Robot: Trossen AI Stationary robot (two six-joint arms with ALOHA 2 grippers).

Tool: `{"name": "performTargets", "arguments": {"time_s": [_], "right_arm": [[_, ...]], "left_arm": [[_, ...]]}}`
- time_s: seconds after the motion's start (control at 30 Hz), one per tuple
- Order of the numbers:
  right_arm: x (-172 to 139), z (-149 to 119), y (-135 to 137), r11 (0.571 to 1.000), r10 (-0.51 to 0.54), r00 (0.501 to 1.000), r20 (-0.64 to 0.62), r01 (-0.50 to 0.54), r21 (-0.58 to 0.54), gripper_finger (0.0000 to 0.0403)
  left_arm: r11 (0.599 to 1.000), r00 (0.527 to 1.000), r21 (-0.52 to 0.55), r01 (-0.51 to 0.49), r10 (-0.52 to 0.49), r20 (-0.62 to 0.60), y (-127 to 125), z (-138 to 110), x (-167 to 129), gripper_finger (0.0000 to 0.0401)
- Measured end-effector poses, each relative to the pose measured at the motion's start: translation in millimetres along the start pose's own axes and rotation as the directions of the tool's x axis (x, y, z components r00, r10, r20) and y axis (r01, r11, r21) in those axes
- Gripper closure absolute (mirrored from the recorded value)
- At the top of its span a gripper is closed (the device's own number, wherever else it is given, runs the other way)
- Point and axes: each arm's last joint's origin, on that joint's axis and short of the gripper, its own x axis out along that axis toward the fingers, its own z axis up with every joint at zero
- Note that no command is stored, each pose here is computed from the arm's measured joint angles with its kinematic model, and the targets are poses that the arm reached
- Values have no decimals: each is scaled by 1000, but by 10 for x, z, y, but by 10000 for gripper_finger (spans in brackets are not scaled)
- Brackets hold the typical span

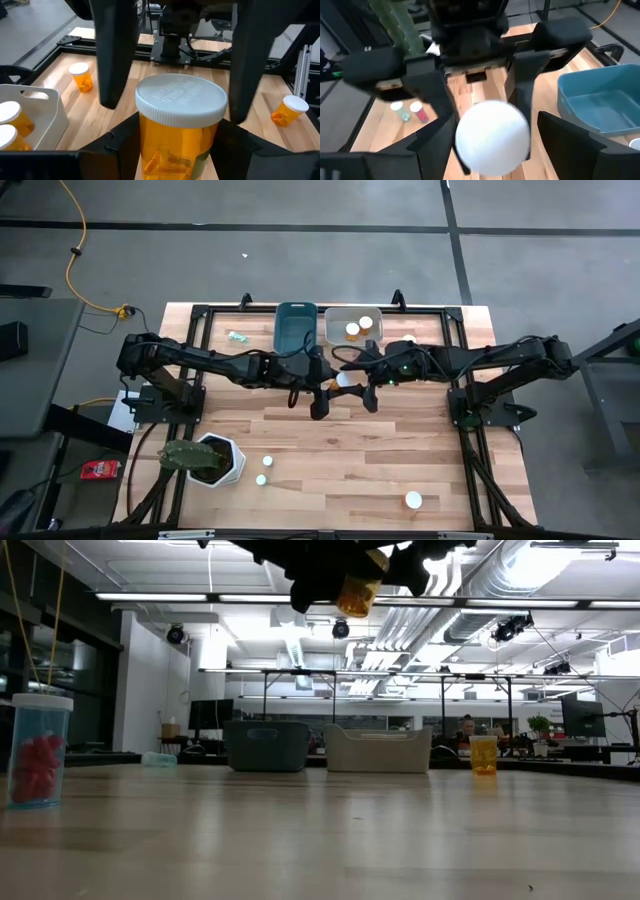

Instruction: Pick and place medicine bottles into bin by pill shape (circle, oval)

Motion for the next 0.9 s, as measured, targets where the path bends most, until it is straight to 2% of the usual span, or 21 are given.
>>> {"name": "performTargets", "arguments": {"time_s": [0.37,0.67,0.8,0.9], "right_arm": [[-1,-13,0,1000,0,1000,-15,0,0,207],[-2,-14,1,1000,5,1000,-16,-5,3,214],[-27,0,-1,1000,0,1000,-7,0,-11,215],[-79,16,-6,999,-19,1000,0,19,-37,215]], "left_arm": [[1000,1000,-10,-2,2,11,1,11,0,215],[999,1000,-42,0,0,9,6,9,1,209],[998,1000,-58,17,-17,6,7,24,-30,193],[994,1000,-109,17,-17,-5,49,51,-97,178]]}}
